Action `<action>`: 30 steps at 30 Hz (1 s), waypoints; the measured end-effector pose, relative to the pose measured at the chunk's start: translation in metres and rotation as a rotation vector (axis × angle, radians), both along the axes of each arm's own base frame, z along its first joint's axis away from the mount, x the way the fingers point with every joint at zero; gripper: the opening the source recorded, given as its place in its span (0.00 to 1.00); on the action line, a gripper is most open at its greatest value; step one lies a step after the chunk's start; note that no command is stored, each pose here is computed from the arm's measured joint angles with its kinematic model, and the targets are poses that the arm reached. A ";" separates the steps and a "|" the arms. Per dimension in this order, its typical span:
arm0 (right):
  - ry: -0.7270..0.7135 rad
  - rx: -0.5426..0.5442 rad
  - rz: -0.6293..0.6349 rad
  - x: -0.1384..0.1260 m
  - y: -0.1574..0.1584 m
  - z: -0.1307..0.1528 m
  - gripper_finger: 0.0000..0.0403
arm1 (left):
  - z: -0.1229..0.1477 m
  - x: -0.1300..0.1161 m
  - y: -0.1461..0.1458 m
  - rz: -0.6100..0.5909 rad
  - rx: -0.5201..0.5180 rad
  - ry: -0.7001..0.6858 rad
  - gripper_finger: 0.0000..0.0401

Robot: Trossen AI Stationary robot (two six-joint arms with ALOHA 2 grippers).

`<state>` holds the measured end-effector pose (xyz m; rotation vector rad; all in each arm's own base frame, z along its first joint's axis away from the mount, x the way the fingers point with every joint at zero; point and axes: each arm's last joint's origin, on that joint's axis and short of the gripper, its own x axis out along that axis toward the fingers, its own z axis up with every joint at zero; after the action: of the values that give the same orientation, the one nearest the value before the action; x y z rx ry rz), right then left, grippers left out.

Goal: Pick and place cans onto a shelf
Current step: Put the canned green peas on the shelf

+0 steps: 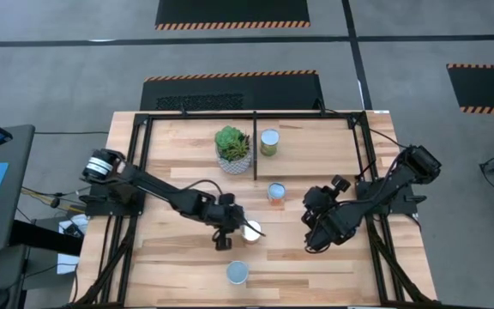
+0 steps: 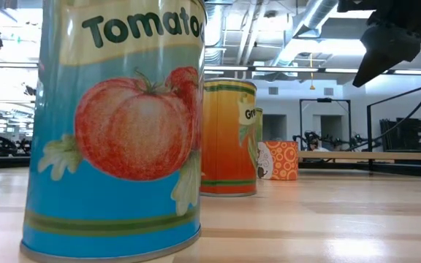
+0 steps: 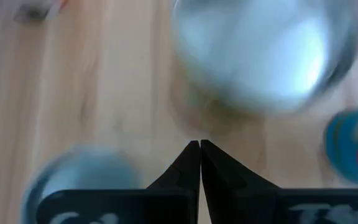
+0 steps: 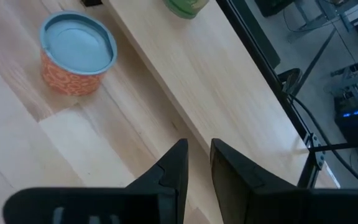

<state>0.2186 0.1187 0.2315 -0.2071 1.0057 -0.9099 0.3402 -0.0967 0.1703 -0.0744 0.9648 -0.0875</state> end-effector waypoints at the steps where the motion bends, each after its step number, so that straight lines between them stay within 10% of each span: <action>1: 0.000 0.001 0.000 0.000 0.000 0.000 0.23 | 0.001 0.005 -0.002 -0.021 0.005 -0.001 0.00; 14: -0.029 0.004 -0.001 -0.002 0.004 0.000 0.23 | 0.027 0.070 0.011 -0.166 0.146 -0.113 0.00; 30: -0.133 0.104 0.092 -0.007 -0.003 0.027 0.23 | 0.047 -0.015 0.051 0.101 0.524 0.465 0.00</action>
<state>0.2119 0.1159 0.2590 -0.1030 0.9099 -0.7753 0.3251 -0.0459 0.2175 0.3534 1.4181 0.2889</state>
